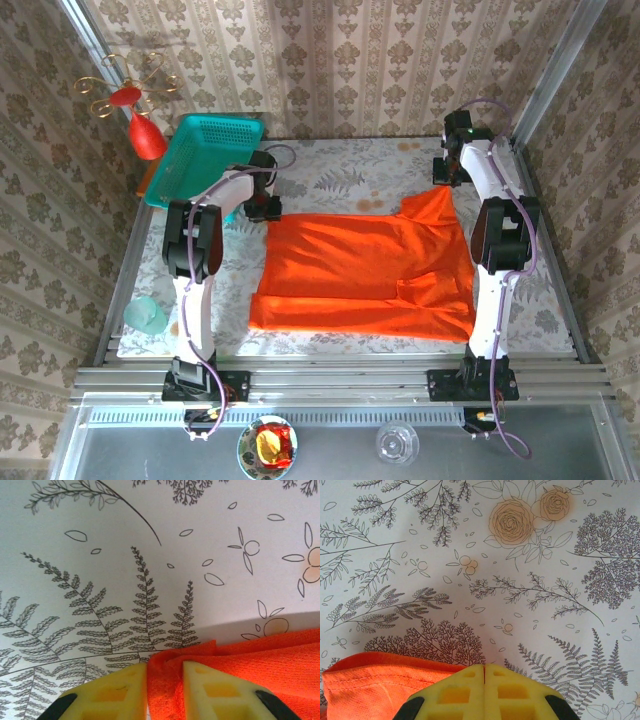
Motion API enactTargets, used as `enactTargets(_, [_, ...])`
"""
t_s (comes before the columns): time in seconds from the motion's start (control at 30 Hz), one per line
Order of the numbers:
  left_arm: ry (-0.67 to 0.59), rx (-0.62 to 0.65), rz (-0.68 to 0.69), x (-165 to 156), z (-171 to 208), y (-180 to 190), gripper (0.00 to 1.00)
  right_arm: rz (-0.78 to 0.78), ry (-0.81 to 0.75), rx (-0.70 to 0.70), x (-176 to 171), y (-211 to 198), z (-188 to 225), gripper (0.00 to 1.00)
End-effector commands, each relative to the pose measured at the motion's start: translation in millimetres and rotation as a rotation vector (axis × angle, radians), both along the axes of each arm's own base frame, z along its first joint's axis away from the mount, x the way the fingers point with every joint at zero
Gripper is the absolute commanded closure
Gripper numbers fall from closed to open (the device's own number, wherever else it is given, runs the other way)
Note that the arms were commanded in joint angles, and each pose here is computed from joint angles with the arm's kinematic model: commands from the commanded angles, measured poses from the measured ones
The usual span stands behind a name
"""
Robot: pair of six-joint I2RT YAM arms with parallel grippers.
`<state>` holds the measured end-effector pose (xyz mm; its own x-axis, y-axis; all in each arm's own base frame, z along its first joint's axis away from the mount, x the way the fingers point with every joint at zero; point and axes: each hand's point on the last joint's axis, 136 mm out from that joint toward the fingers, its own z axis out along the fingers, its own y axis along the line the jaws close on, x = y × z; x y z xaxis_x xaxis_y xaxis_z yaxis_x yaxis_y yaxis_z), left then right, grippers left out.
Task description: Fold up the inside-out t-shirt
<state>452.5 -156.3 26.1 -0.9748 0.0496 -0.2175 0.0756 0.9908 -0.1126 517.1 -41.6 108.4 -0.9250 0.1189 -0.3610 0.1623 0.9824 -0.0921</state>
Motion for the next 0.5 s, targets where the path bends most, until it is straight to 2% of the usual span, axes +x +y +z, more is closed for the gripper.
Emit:
enactTargets(0.0, [0.029, -0.001, 0.003, -0.2, -8.8, 2.2, 0.80, -0.009, -0.031, -0.007, -4.2, -4.1, 20.8, 1.00])
enactTargets(0.23, [-0.046, -0.006, -0.010, 8.4, 12.6, 3.0, 0.95, -0.017, -0.057, -0.006, -4.1, -4.3, 31.5, 1.00])
enactTargets(0.47, [-0.181, -0.031, -0.013, 14.1, 61.2, 3.4, 1.00, -0.061, -0.157, -0.001, -16.4, -10.7, 67.3, 1.00])
